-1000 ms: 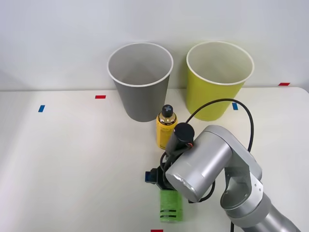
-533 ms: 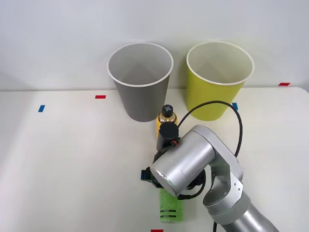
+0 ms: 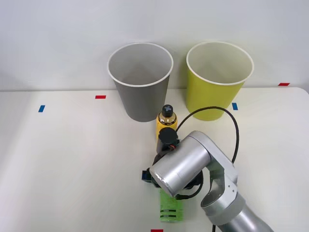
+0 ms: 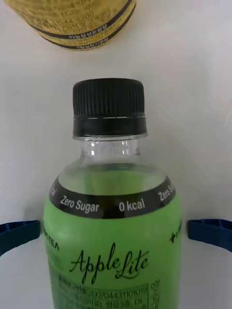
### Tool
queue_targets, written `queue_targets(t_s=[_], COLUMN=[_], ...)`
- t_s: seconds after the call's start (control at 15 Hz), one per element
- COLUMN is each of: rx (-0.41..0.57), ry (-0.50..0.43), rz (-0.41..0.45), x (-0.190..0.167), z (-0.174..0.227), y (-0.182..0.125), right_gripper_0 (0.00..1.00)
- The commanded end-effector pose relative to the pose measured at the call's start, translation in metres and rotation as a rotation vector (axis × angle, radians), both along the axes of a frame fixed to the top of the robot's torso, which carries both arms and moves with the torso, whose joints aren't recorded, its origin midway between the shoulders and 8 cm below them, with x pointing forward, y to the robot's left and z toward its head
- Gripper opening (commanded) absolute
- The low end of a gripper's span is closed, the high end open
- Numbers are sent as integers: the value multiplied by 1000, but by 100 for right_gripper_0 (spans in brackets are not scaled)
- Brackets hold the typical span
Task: Put cans in the gray bin, plastic bottles in the light green bin
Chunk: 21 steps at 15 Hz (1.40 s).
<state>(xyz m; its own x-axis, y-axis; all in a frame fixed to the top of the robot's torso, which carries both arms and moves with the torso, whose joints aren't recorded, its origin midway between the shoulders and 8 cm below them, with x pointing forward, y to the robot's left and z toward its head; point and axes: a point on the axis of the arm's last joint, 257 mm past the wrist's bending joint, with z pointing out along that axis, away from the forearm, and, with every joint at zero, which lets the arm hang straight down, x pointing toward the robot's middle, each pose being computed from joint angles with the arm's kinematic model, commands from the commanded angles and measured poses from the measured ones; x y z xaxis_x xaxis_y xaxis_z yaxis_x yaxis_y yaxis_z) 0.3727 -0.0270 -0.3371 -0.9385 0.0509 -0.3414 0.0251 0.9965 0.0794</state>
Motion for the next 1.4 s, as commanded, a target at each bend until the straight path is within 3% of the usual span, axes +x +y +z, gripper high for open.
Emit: queue_targets(t_s=[0.07, 0.13, 0.2, 0.87, 1.27, 1.4], rx=[-2, -3, -6, 40, -74, -71], ry=[-5, -12, -23, -137, -371, -451], rz=[4, 8, 9, 42, 219, 218], x=[0, 0, -1, -16, -18, -16], z=[1, 4, 6, 44, 104, 124], y=[1, 1, 1, -11, -51, -62], right_gripper_0=[20, 3, 0, 0, 0, 0])
